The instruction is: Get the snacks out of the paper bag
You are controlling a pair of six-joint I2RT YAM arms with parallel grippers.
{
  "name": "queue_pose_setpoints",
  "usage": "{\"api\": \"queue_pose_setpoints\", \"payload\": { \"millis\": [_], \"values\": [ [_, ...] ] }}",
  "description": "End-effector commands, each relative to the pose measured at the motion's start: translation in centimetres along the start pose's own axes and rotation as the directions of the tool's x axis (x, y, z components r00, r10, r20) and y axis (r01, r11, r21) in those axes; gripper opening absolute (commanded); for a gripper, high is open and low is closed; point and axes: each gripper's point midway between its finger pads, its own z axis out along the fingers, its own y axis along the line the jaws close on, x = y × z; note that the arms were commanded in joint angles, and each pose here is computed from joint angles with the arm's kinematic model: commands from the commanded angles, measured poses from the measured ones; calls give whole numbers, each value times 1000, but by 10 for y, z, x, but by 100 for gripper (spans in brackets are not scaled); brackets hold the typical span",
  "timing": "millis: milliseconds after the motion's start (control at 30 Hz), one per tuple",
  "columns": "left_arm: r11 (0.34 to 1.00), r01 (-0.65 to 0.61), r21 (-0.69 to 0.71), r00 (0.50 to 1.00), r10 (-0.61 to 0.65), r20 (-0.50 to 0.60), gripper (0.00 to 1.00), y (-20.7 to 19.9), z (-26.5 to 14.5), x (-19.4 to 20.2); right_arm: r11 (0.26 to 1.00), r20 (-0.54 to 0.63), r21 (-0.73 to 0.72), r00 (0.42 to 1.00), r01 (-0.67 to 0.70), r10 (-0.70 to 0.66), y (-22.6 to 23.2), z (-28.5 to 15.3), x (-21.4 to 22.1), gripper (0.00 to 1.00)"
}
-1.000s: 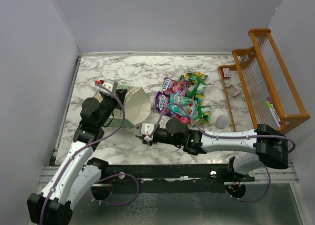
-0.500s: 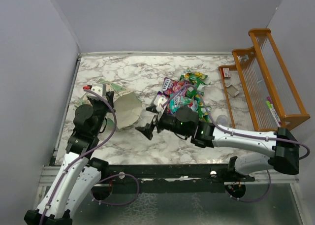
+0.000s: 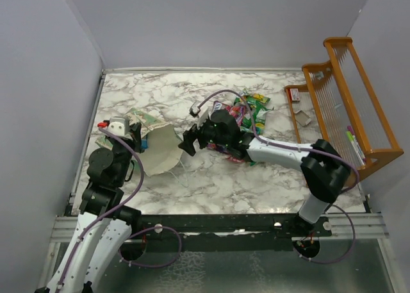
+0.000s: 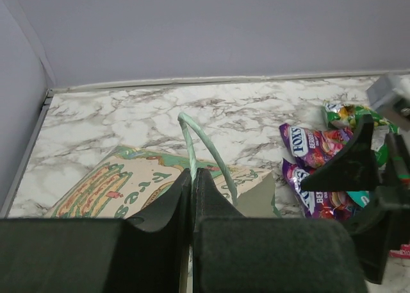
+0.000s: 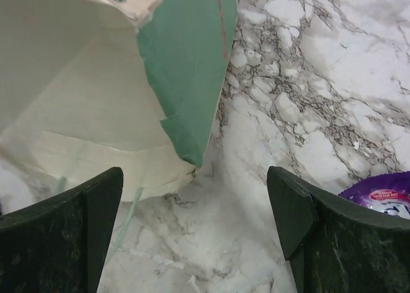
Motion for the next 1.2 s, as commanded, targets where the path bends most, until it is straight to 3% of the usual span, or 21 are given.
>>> {"api": "queue_pose_setpoints", "payload": {
  "millis": [0,100,233,433,533,667,900,1033,1167],
  "values": [
    [1000,-8,16,1000,8,-11,0,-2,-1,2,982,115,-23,977,185,-181,-3,35,-12,94],
    [999,7,31,1000,-6,-21,0,-5,-1,6,967,152,-20,957,253,-247,-6,54,-20,93],
    [999,25,48,999,-23,-48,0,-9,0,15,954,217,-37,934,298,-283,-3,69,-30,79],
    [996,83,28,995,-81,-57,0,-8,-3,21,949,281,-36,915,313,-291,-1,83,-48,46],
    [994,109,-3,992,-109,-61,0,-4,-5,24,943,292,-42,906,331,-306,1,91,-49,37],
    [983,171,-62,981,-175,-80,0,3,-5,37,946,310,54,895,320,-320,-13,90,-61,13],
    [928,235,-289,954,-277,-116,0,32,4,78,956,374,187,884,226,-282,-27,60,-77,14],
    [921,222,-320,946,-283,-158,0,34,13,99,951,346,245,900,187,-266,-36,58,-42,19],
    [937,241,-255,947,-284,-151,0,23,14,92,930,318,351,920,112,-231,-59,50,-21,20]
  ]
}}
